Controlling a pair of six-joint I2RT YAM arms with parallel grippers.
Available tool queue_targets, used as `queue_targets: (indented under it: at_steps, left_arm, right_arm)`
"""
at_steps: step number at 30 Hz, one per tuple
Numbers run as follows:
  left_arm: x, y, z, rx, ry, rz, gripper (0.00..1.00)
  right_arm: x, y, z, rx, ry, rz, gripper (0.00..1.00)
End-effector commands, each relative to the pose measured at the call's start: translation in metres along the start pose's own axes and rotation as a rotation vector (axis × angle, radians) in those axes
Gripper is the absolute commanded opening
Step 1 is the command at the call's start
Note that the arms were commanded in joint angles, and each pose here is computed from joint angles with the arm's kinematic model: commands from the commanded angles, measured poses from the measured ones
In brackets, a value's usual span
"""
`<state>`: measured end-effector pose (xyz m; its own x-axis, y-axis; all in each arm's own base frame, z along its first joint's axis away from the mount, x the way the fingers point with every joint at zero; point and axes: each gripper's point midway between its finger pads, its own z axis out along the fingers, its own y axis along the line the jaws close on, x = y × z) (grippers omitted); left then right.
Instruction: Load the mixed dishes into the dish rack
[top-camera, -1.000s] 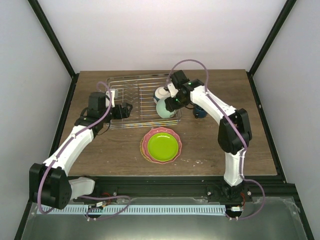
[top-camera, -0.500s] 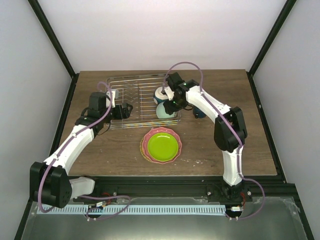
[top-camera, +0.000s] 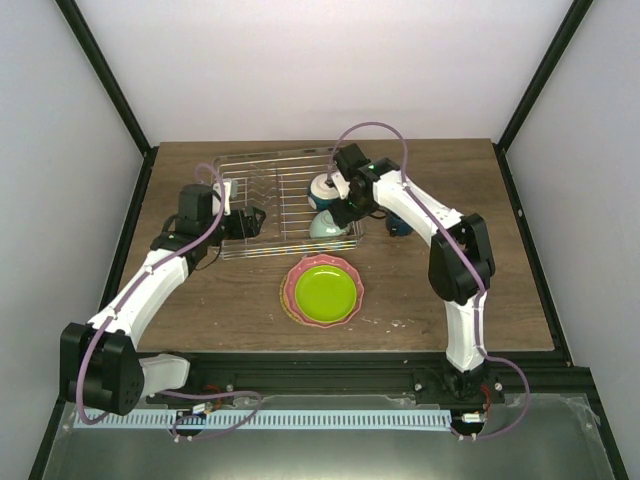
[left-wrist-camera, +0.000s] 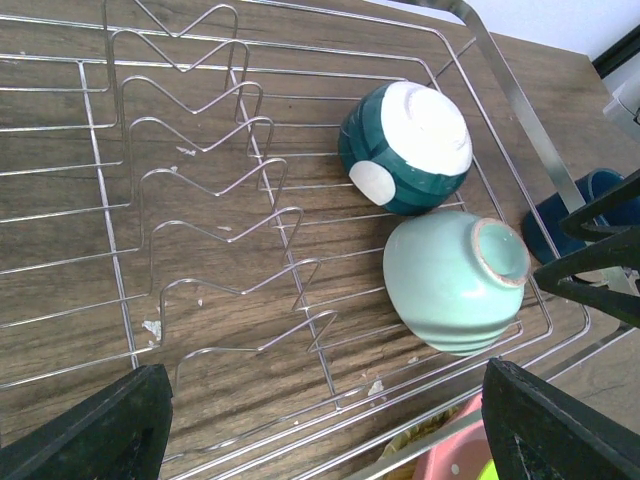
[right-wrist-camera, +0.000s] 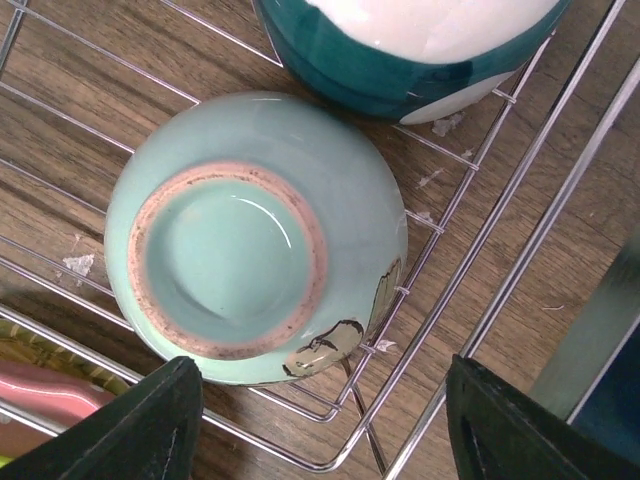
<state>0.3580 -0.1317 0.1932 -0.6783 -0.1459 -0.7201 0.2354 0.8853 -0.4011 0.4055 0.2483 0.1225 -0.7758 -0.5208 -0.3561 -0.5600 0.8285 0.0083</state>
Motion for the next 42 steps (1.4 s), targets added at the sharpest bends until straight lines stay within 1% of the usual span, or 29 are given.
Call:
queue_targets:
  at_steps: [1,5,11,13,16,21,25,28,31,34,39,42]
  left_arm:
    - [-0.002,-0.001,0.002,0.011,0.003,0.01,0.86]
    - [-0.001,-0.001,0.003,0.012,0.006,0.01,0.86]
    - [-0.002,-0.002,0.001,0.013,0.001,0.014,0.86]
    - [-0.002,-0.003,0.0,0.011,0.004,0.026,0.86]
    - [-0.005,-0.01,0.0,0.015,0.008,0.05,0.87]
    - [-0.016,-0.043,0.011,0.052,0.012,0.123,0.88]
    - [-0.027,-0.065,0.023,0.097,0.013,0.136,0.88]
    - [-0.034,-0.079,0.034,0.076,0.024,0.189,0.88]
    - [-0.041,-0.098,0.045,0.107,0.033,0.214,0.88]
    - [-0.045,-0.115,0.056,0.13,0.04,0.234,0.88]
    - [-0.049,-0.143,0.074,0.16,0.059,0.275,0.88]
    - [-0.044,-0.15,0.08,0.178,0.074,0.274,0.88]
  right_arm:
    - [-0.017,-0.004,-0.02,0.027,-0.06,-0.004,0.68]
    - [-0.024,-0.006,-0.036,0.038,-0.11,0.002,0.7]
    - [-0.036,-0.014,-0.085,0.07,-0.266,0.05,0.76]
    - [-0.036,-0.027,-0.099,0.107,-0.307,0.088,0.76]
    - [-0.025,-0.065,-0.105,0.192,-0.327,0.195,0.77]
    - [0.009,-0.13,-0.097,0.3,-0.298,0.387,0.78]
    - [0.048,-0.174,-0.081,0.36,-0.242,0.511,0.78]
    - [0.076,-0.199,-0.076,0.402,-0.221,0.587,0.78]
    - [0.094,-0.213,-0.073,0.417,-0.21,0.631,0.78]
    - [0.103,-0.218,-0.066,0.41,-0.197,0.644,0.77]
    - [0.103,-0.217,-0.053,0.368,-0.209,0.647,0.77]
    - [0.099,-0.215,-0.049,0.344,-0.22,0.644,0.77]
